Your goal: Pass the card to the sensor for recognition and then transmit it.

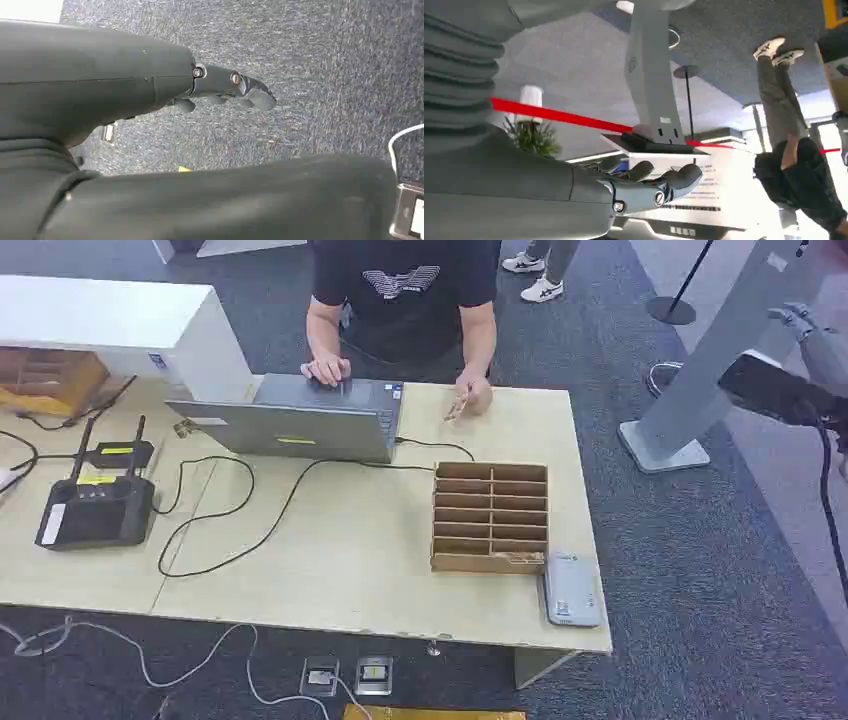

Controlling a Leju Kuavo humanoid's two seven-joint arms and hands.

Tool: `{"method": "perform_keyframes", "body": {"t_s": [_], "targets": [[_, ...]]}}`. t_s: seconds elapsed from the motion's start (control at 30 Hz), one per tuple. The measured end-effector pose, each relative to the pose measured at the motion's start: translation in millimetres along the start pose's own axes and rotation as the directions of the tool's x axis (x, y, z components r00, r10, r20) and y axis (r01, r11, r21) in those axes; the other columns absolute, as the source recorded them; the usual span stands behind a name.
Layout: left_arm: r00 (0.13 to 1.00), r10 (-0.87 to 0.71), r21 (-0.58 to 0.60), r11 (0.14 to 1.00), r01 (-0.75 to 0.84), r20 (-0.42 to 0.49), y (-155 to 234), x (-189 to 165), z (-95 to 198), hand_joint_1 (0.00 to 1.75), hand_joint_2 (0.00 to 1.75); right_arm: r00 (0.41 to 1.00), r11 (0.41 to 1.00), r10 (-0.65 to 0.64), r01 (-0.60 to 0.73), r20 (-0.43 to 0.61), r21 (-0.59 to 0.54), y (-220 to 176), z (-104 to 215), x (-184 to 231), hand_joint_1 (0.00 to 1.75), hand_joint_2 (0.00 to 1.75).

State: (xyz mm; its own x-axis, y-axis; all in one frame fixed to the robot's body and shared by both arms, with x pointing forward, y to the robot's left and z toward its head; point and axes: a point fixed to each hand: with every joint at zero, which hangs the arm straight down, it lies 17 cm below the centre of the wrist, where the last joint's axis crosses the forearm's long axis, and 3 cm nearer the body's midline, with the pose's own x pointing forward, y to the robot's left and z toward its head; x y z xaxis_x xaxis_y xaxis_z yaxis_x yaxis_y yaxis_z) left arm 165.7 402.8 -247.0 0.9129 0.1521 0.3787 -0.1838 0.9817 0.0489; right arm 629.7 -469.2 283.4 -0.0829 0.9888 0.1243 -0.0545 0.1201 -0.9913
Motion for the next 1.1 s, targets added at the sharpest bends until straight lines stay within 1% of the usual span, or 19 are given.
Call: {"method": "perform_keyframes", "body": {"t_s": [0.17,0.4,0.8,1.1], "targets": [[1.0,0.004,-0.009,1.0,-0.004,-0.004,-2.0,-0.1,0.2,0.0,0.0,0.995,0.995,0.096,-0.097,0.042,0.022,14.2,-7.1,25.4,0.0,1.75],[1.0,0.003,-0.016,1.0,-0.003,-0.005,-3.1,-0.5,0.4,0.0,0.0,0.988,0.992,0.123,-0.126,0.091,0.031,21.9,-14.2,54.1,0.0,1.75],[1.0,-0.01,-0.015,1.0,0.01,-0.007,-3.2,-0.9,0.3,0.0,0.0,0.982,0.988,0.131,-0.14,0.135,0.059,49.8,-13.4,74.9,0.0,1.75],[1.0,-0.021,-0.01,1.0,0.021,-0.008,-2.4,-0.6,0.0,0.0,0.0,0.982,0.988,0.123,-0.135,0.14,0.081,62.8,-7.3,75.4,0.0,1.75]]}}
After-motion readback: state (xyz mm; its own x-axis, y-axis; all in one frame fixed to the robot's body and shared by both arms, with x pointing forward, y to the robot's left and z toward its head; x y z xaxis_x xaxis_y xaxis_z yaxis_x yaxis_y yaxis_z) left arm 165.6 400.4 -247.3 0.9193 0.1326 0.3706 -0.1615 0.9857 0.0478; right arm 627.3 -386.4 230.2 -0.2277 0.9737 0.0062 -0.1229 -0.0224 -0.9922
